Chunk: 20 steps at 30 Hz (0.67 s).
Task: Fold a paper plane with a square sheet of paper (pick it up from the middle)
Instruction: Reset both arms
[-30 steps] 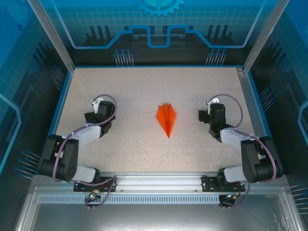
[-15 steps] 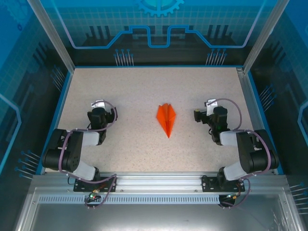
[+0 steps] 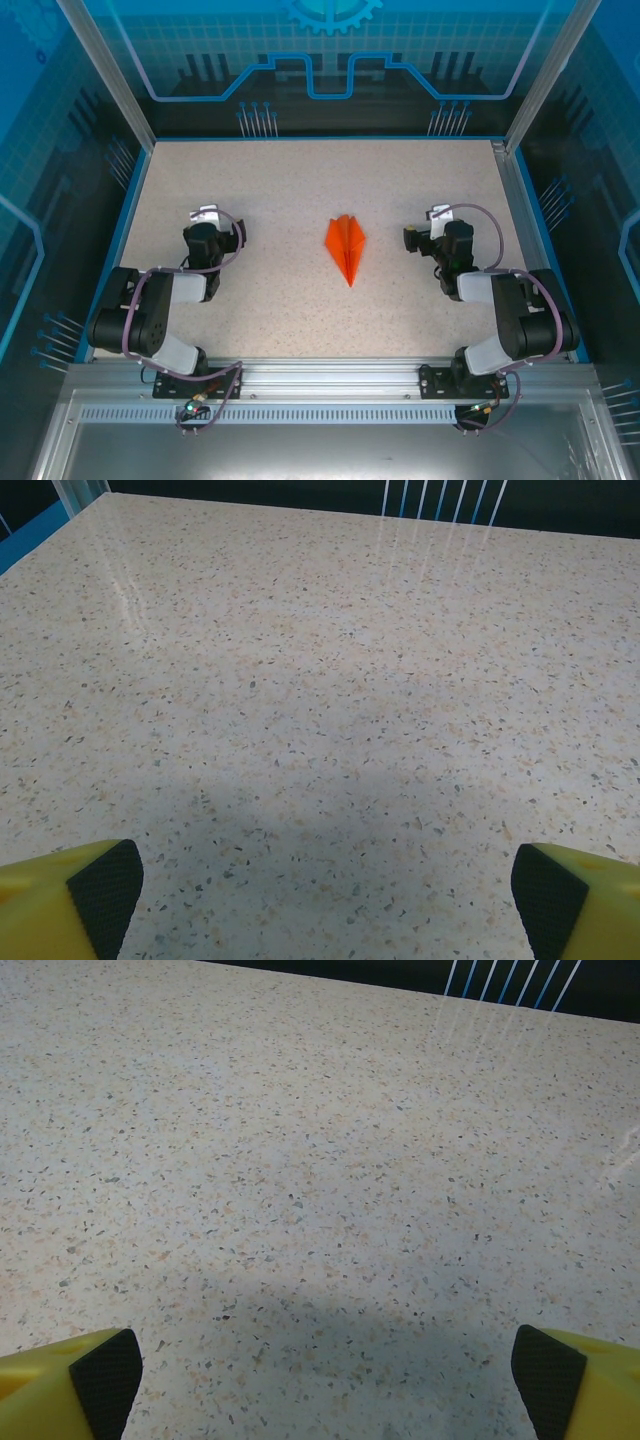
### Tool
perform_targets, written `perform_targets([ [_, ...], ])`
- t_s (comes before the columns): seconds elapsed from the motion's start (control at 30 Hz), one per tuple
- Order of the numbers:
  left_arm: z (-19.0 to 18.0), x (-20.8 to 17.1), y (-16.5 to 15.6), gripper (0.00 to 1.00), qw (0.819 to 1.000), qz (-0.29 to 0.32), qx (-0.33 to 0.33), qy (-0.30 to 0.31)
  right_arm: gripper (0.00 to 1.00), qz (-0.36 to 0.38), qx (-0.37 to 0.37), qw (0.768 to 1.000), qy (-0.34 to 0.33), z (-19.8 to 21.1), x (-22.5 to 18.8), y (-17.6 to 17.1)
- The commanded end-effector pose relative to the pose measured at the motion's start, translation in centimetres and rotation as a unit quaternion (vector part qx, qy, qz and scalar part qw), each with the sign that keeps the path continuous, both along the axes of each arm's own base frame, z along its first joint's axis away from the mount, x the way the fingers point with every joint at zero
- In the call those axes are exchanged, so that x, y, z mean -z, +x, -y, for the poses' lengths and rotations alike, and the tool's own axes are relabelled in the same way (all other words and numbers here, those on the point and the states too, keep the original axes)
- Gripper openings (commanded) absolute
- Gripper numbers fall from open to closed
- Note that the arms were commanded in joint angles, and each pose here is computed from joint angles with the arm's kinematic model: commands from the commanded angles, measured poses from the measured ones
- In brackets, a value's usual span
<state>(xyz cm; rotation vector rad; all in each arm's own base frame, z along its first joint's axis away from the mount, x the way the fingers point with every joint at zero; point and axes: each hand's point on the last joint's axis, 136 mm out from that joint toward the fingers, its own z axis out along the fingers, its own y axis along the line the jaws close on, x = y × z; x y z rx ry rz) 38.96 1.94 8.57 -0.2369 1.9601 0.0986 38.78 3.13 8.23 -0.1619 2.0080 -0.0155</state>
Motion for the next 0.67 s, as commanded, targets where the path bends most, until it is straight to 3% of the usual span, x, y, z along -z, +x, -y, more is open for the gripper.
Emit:
perform_targets([
  [0.0,0.25,-0.7,0.27,0.99,1.0,0.015,0.01,-0.001,0.99,0.022,0.003,1.0,0.007,0.24,-1.18,0.84],
  [0.63,0.26,-0.71,0.3,0.99,1.0,0.015,0.01,-0.001,0.99,0.021,0.001,1.0,0.009,0.25,-1.18,0.91],
])
